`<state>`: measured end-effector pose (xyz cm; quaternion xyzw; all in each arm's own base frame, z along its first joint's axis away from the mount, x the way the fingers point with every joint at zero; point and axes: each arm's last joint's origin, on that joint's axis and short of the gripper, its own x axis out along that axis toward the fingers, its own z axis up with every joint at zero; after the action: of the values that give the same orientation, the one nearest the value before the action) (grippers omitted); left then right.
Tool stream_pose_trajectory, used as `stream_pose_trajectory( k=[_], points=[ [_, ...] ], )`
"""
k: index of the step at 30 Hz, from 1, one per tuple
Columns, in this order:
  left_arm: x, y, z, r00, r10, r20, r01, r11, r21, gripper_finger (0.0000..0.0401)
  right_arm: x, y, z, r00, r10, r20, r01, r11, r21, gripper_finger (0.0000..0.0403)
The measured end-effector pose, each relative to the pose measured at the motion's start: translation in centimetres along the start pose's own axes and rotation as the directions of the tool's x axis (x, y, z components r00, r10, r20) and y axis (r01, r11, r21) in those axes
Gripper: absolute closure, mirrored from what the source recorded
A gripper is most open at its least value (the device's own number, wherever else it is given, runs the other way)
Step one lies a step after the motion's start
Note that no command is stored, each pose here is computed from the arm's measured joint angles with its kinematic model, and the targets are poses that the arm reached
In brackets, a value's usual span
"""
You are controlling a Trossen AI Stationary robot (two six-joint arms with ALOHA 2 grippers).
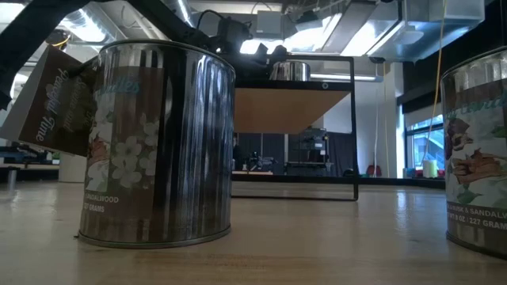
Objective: Pick & Place candle stick holders
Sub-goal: Put the top gold candle holder on the shelf
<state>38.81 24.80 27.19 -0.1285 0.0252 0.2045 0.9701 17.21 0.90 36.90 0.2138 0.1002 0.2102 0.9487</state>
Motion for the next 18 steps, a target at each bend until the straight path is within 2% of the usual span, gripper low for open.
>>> stream_pose_trajectory(
  k=[18],
  points=[
    [0.01,-0.07,-0.02,1.0,-0.008,-0.002,0.008,1.0,-0.012,0.0365,0.01,-0.01,0.0,1.0,0.0,-0.001,0.0,1.0,-0.001,0.04]
  ],
)
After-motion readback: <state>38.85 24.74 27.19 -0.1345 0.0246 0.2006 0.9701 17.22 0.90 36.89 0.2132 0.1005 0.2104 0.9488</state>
